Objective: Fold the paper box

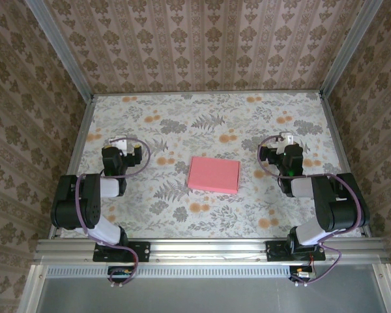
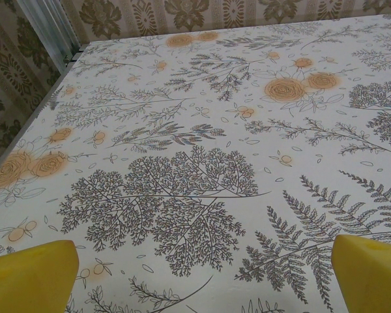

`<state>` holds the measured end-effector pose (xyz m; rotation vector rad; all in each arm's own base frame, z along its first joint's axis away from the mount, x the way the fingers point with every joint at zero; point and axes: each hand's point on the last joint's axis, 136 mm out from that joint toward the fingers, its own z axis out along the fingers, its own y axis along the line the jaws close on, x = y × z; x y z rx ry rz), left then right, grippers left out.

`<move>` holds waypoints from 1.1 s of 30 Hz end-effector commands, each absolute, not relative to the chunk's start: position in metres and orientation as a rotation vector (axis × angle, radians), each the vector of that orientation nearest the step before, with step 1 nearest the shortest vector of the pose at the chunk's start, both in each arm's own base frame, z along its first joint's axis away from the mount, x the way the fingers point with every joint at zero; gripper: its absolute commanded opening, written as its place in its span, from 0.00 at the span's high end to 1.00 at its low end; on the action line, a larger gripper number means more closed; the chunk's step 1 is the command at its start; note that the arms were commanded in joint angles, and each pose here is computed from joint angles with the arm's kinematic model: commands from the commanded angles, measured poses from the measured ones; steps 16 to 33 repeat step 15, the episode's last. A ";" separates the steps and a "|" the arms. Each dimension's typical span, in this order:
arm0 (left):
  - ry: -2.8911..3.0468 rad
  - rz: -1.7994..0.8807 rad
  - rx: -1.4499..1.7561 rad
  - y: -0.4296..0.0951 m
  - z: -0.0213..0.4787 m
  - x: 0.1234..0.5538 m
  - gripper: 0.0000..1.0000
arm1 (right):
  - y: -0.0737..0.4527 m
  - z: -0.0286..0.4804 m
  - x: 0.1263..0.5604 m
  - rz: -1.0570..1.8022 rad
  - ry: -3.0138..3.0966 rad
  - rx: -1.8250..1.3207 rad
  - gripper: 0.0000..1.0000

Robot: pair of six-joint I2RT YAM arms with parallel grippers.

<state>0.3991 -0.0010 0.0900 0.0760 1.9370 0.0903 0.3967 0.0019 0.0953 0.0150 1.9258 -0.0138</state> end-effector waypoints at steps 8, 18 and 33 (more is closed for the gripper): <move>1.905 0.086 0.096 -0.003 0.096 0.401 0.00 | -0.003 0.097 0.400 -0.017 1.929 0.050 0.00; 1.907 0.067 0.111 -0.005 0.096 0.401 0.00 | -0.004 0.097 0.400 -0.018 1.929 0.051 0.00; 1.907 0.067 0.111 -0.005 0.096 0.401 0.00 | -0.004 0.097 0.400 -0.018 1.929 0.051 0.00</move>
